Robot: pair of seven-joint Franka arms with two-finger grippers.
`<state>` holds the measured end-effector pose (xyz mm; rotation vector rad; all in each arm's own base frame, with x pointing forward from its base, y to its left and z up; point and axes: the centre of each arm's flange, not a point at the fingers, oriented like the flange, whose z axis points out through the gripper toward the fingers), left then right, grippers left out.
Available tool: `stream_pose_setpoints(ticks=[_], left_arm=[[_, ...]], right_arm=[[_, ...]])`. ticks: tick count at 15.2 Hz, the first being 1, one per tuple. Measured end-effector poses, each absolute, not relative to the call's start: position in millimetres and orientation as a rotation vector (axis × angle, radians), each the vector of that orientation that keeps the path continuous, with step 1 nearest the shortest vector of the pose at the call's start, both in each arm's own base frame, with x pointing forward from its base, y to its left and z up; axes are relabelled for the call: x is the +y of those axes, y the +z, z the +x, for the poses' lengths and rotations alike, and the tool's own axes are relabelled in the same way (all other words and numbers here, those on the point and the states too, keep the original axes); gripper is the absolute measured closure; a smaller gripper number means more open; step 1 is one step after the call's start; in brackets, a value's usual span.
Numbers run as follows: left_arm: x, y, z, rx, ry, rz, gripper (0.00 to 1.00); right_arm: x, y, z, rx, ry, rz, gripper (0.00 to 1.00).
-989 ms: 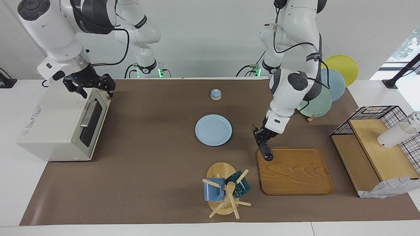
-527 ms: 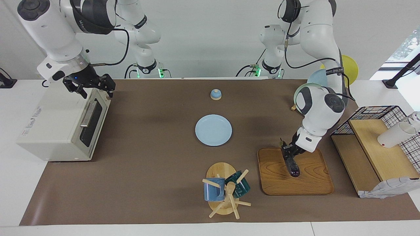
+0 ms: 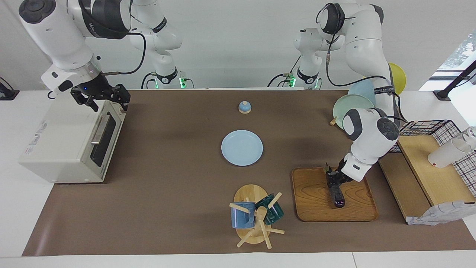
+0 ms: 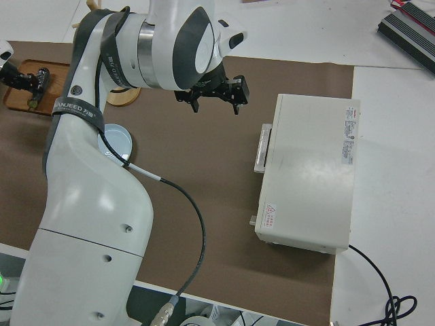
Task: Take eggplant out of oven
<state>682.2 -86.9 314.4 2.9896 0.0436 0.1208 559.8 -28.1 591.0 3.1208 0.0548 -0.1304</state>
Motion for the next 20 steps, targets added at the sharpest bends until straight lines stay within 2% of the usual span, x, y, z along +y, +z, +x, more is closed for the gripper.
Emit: stream_pose_setpoints(ticks=[2, 3, 5, 11, 20], left_arm=[[-87.0, 314.1, 681.5, 0.042, 0.108, 2.99, 0.33], [-87.2, 315.1, 681.6, 0.04, 0.1, 2.99, 0.19], [-87.7, 322.4, 682.8, 0.035, 0.087, 2.99, 0.01], [-67.5, 402.3, 664.1, 0.051, -0.003, 2.983, 0.0], [-55.1, 549.8, 592.4, 0.023, -0.053, 3.003, 0.0]], right_arm=[[-28.1, 591.0, 559.8, 0.055, -0.13, 3.121, 0.0], [-28.1, 591.0, 559.8, 0.055, -0.13, 3.121, 0.0], [-28.1, 591.0, 559.8, 0.055, -0.13, 3.121, 0.0], [-28.3, 591.0, 559.8, 0.054, -0.13, 3.121, 0.0], [-28.6, 596.8, 557.0, 0.053, -0.115, 3.121, 0.0]])
